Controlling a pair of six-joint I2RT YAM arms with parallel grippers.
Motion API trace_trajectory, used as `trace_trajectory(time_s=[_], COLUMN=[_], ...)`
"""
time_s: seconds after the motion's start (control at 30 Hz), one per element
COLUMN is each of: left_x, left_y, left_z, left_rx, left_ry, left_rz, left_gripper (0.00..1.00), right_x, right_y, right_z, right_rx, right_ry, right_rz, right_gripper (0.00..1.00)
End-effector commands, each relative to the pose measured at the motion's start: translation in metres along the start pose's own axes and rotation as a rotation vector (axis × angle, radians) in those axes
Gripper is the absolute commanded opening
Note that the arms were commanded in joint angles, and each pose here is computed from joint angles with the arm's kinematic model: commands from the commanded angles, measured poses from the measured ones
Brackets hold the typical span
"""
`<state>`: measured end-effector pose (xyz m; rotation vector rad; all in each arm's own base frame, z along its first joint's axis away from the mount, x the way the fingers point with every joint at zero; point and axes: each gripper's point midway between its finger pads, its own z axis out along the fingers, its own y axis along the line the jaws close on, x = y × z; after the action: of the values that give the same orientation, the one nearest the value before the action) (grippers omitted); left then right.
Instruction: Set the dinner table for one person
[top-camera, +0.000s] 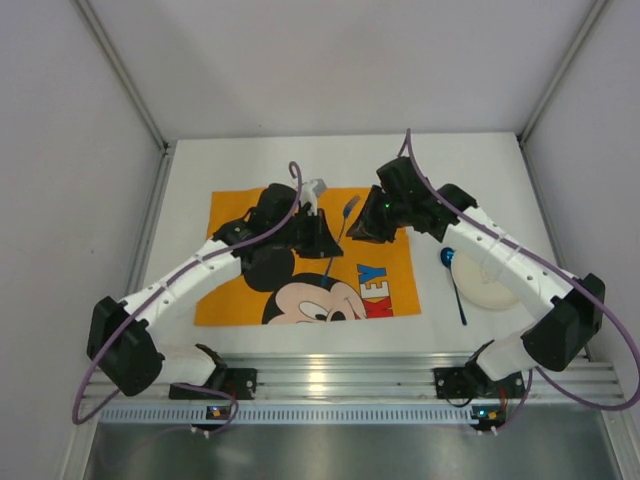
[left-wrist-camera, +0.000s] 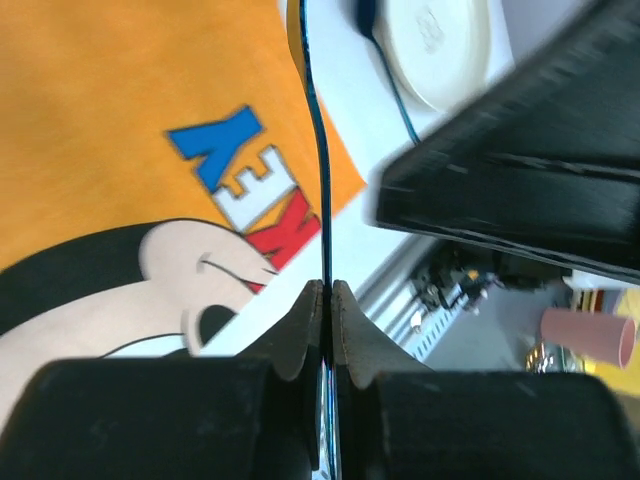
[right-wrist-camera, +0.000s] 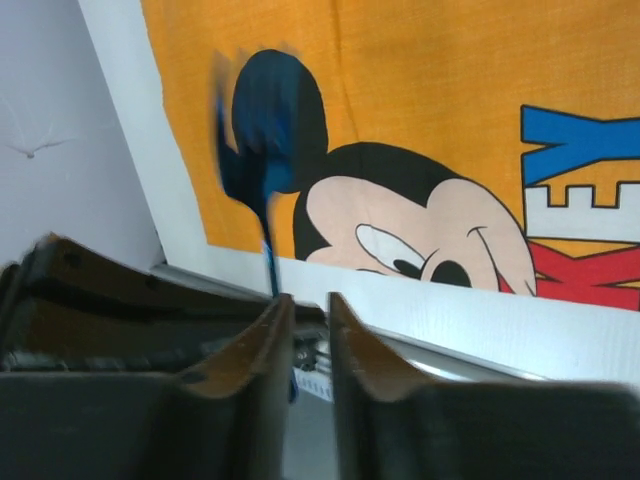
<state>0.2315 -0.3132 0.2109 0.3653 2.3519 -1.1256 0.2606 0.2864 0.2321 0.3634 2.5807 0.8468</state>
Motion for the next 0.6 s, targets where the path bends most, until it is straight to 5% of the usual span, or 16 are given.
trace_trajectory(time_s=[0.0, 0.03, 0.13, 0.57], left_x=[-0.019, -0.023, -0.012, 0.038], left_y=[0.039, 0.067, 0.122, 0.303], left_z=[-0.035, -0.046, -0.068, -0.134], left_rx=[-0.082, -0.135, -0.241, -1.004], left_ry=[-0.082, -0.096, -0.08, 0.148], left_rz=[-0.041, -0.089, -0.155, -0.36], left_gripper=[0.0, 0.0, 0.0, 0.0], right_x=[-0.01, -0.012, -0.022, -0.022], right_y=[0.022, 0.022, 0.02, 0.014], right_z=[-0.011, -0.013, -0.018, -0.011], right_rx=[-0.063, -0.064, -0.066, -0.062], right_ry=[-0.043, -0.05, -0.079, -0.045], right_rz=[-0.012, -0.012, -0.008, -0.02], right_gripper=[0.29, 0.51, 0.67, 0.7])
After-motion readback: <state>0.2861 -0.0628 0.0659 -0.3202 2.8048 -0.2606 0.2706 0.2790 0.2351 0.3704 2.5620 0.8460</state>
